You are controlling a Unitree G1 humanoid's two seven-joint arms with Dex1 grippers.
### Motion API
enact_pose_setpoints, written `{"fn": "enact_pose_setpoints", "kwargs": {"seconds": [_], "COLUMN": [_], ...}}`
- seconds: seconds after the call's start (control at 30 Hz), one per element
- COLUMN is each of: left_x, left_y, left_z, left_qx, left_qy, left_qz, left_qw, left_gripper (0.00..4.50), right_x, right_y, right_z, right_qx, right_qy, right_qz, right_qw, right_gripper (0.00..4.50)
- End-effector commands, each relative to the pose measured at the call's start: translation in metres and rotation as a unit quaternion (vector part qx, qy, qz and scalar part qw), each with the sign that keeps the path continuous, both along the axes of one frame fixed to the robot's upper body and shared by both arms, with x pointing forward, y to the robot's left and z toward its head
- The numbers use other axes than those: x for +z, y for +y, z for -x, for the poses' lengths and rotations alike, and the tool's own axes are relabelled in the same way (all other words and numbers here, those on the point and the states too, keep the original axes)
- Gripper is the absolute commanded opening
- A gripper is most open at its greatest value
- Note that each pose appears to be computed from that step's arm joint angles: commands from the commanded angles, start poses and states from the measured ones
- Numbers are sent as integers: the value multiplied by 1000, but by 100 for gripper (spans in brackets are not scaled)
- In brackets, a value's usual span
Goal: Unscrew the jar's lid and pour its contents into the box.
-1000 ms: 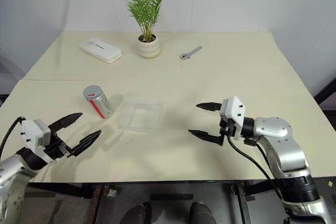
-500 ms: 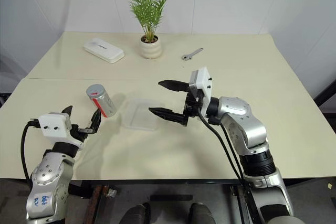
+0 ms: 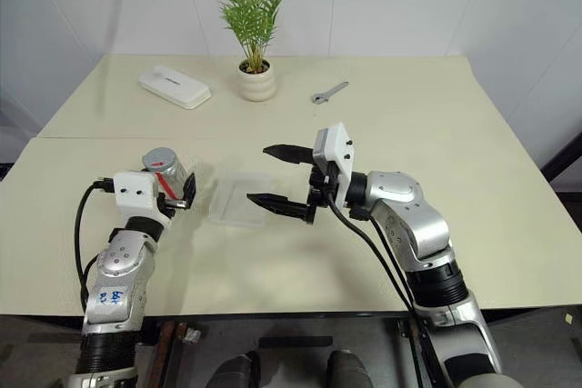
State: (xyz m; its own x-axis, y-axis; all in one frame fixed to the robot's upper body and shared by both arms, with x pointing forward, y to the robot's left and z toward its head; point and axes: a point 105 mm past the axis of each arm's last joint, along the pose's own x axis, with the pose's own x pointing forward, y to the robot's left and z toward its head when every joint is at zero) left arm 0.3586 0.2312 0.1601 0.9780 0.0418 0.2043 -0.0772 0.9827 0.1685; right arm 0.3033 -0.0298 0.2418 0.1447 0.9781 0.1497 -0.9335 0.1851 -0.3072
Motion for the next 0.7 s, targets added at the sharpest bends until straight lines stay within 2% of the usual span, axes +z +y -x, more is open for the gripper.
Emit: {"fn": "enact_pose_setpoints", "kwargs": {"seconds": [0.03, 0.13, 0.27, 0.37, 0.43, 0.53, 0.7], "left_x": [13, 13, 12, 26, 45, 71, 94], "left_y": [4, 2, 1, 1, -1, -14, -48], "left_z": [-5, -11, -12, -8, -3, 9, 35], "left_qx": [7, -2, -13, -24, -50, -145, -323], "left_qy": [-26, -25, -24, -47, -73, -94, -47], "left_qz": [-6, -9, -3, -3, -8, -14, -47], "left_qw": [1000, 1000, 1000, 999, 996, 985, 944], "left_gripper": [448, 394, 274, 196, 196, 196, 196], "right_x": [8, 7, 5, 4, 4, 10, 30], "right_y": [1, 1, 0, -1, -3, -3, 8], "right_z": [6, 7, 7, 7, 6, 5, 3], "right_qx": [5, 3, -2, -8, -15, -24, -31], "right_qy": [-24, -24, -21, -19, -19, -18, -16], "right_qz": [-12, -14, -16, -15, -11, -12, -4], "right_qw": [1000, 1000, 1000, 1000, 1000, 999, 999], "right_gripper": [450, 450, 450, 450, 450, 450, 450]}}
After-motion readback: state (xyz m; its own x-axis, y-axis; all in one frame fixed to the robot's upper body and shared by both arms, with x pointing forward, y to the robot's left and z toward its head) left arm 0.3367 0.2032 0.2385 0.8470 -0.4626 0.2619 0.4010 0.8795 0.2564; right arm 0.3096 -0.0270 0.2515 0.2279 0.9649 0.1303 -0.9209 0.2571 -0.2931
